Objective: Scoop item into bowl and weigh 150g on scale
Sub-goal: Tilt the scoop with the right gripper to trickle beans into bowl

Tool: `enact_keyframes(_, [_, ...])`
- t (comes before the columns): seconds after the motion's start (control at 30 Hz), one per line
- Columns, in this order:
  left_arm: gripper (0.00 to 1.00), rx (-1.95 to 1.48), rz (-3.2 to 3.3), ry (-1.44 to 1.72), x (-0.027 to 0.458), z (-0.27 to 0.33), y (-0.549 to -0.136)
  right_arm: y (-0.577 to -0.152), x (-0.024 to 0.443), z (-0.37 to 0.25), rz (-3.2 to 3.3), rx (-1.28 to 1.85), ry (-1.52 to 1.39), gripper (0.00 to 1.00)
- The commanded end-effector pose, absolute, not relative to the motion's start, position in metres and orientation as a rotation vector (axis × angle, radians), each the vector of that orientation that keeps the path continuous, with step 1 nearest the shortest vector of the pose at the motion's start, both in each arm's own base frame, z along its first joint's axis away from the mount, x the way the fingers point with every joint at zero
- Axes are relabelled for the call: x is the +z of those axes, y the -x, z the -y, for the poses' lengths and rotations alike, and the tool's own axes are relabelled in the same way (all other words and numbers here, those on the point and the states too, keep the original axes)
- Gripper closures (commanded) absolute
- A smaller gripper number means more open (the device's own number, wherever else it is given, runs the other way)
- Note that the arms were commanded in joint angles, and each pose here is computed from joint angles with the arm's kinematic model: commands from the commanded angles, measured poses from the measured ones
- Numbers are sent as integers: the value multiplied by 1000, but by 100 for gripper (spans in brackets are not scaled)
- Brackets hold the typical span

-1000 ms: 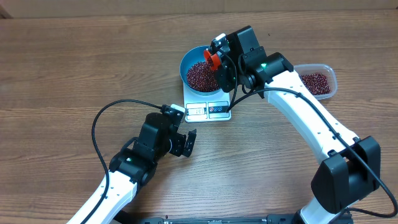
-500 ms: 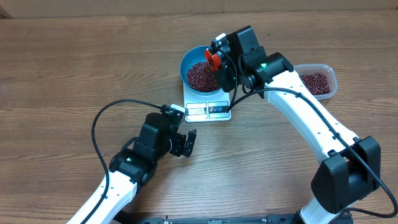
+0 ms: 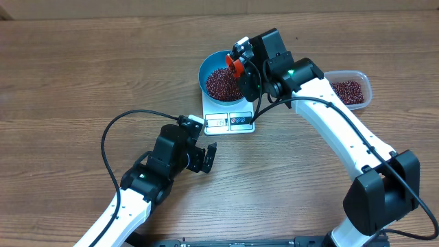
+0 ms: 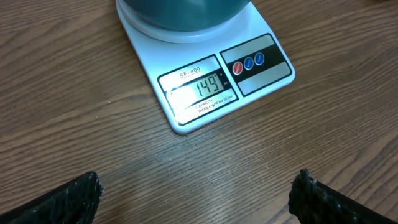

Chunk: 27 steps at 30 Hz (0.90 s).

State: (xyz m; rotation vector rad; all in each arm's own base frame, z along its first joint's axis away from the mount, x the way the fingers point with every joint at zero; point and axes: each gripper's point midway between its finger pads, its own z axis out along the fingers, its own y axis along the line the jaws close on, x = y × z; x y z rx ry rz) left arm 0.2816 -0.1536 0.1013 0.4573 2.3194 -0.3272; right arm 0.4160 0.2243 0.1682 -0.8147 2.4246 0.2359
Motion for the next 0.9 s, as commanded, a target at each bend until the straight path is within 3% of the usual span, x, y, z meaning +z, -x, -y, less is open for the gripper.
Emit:
enact_keyframes(0.0, [0, -321, -2333, -434, 98, 151, -282, -419, 196, -228, -2351, 237, 811, 96])
enact_keyframes(0.87, [0, -321, -2333, -434, 98, 151, -282, -421, 198, -229, -2324, 232, 847, 96])
